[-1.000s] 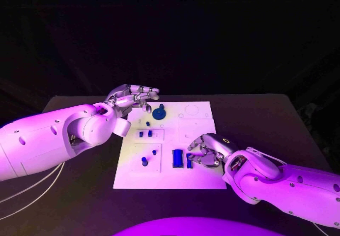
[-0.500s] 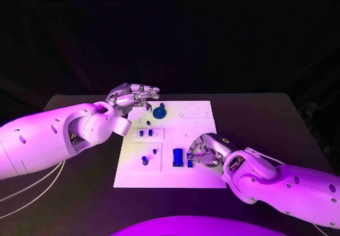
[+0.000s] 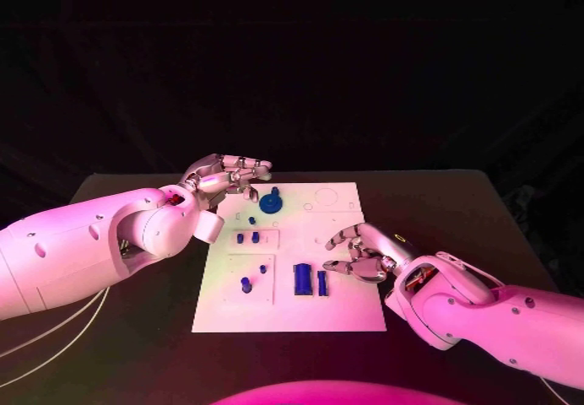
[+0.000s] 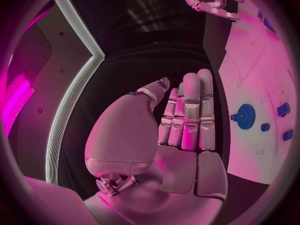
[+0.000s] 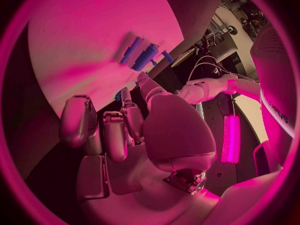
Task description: Assemble the parts on the task board
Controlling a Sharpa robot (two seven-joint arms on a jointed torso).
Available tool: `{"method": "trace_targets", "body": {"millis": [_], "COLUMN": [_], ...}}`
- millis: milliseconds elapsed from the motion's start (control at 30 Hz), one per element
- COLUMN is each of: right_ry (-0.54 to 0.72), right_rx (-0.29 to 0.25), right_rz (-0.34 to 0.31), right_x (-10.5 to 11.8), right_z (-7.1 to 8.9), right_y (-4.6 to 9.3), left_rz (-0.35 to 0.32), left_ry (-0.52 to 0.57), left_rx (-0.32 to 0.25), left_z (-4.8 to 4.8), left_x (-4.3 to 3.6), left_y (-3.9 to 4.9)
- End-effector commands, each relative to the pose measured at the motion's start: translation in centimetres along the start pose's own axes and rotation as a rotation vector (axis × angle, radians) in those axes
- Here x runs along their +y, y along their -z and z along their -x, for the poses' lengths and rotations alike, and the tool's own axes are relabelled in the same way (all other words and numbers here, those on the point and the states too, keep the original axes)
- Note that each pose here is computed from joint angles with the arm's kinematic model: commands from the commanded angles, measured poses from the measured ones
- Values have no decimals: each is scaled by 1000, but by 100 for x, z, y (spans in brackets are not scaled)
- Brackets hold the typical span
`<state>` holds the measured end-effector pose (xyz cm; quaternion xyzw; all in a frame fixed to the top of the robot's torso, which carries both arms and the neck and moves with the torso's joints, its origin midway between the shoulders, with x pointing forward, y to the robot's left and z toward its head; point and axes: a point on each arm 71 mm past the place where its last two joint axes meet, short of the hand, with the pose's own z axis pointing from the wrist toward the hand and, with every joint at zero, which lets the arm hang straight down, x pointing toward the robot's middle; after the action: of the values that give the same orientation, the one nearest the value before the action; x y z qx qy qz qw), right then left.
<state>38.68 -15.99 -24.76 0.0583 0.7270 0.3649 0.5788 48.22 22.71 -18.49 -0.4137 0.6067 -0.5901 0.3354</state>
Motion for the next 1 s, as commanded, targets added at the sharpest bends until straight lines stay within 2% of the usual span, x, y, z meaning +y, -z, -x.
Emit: {"method": "trace_targets", "body": {"millis": [33,133,300,467,667,867,900,933,1000], "right_ry": [-242,-363,-563,-701,-747,-751,-750,-692,-697], "right_rx": [-14,-19,-70,-126,-161,-181,-184,-197,-201], "right_rz": [11,-33,-112,-135,-125,-128,-129,-167,-165], "right_x": [-64,-203,-470,-655,-763,-824,-833,-842,-834], "right_z": [136,268,520,730,853,895,900,894,888], "right_y": [-81,-198,-424,-644,-822,-911,-918,-898,-893], "left_rz": [-8,-6,-24,-54,-87,-104,-106,-57,-57], "left_ry": [20,38,79,134,174,183,183,156,153], "left_rx": [-1,-25,-78,-154,-240,-287,-292,-239,-241], "left_z": [1,30,112,236,342,386,387,357,349], "left_x": [33,89,161,238,333,369,372,388,390], "left_y": [-37,-78,-137,-185,-243,-271,-274,-276,-274]}}
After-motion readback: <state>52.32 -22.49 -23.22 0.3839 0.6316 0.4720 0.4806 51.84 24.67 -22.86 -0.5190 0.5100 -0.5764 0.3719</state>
